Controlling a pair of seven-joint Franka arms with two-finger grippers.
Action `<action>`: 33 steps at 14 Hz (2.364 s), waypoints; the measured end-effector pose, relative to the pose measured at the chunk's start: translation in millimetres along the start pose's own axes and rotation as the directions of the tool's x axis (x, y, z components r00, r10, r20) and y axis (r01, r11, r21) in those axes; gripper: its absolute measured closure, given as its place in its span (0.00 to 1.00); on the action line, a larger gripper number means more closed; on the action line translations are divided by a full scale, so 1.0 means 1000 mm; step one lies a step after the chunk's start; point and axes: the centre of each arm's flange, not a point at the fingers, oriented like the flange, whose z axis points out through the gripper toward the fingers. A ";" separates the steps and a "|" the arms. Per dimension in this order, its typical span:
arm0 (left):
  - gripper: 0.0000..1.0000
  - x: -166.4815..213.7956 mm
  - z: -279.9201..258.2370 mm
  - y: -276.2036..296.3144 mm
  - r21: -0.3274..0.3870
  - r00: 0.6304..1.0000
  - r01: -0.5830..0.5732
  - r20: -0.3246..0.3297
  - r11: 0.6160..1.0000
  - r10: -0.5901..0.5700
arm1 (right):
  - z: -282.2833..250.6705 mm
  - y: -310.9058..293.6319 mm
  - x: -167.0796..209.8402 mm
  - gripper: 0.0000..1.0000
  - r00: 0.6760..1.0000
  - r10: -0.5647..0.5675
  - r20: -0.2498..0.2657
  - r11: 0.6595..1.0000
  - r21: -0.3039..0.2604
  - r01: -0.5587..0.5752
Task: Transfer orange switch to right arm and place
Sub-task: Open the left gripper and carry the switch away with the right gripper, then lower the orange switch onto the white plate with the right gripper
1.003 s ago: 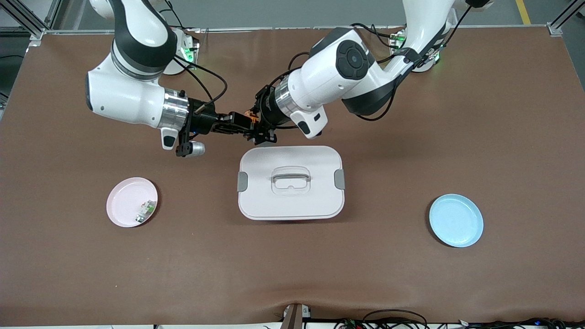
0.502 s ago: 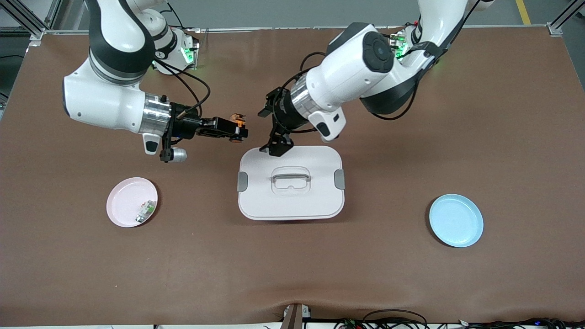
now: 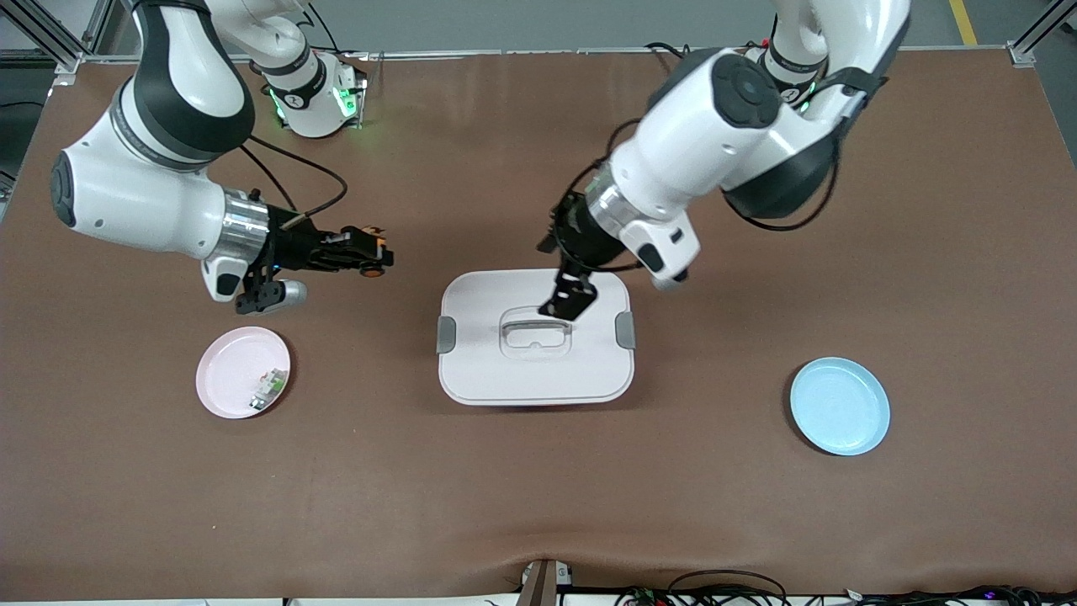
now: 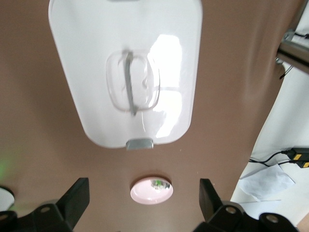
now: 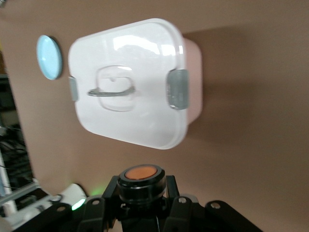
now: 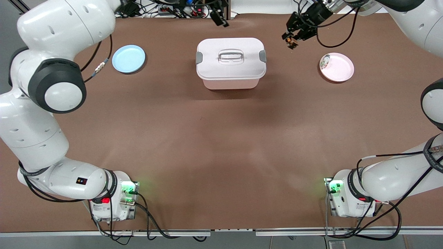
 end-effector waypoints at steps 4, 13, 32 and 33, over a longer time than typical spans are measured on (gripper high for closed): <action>0.00 0.068 -0.024 0.030 0.056 0.963 -0.211 -0.158 0.976 0.218 | -0.015 0.037 0.003 0.58 0.982 -0.188 0.038 0.961 -0.201 0.191; 0.00 0.244 -0.153 0.064 0.298 0.635 -0.685 -0.202 0.665 0.745 | -0.043 0.144 0.031 0.58 0.757 -0.596 0.266 0.648 -0.397 0.650; 0.00 0.275 -0.282 -0.039 0.535 0.111 -0.840 0.009 0.089 0.994 | 0.041 0.352 0.102 0.58 0.337 -0.816 0.469 0.270 -0.206 0.941; 0.00 0.275 -0.285 -0.045 0.536 0.114 -0.839 0.007 0.092 0.994 | 0.044 0.352 0.102 0.58 0.335 -0.817 0.469 0.270 -0.202 0.941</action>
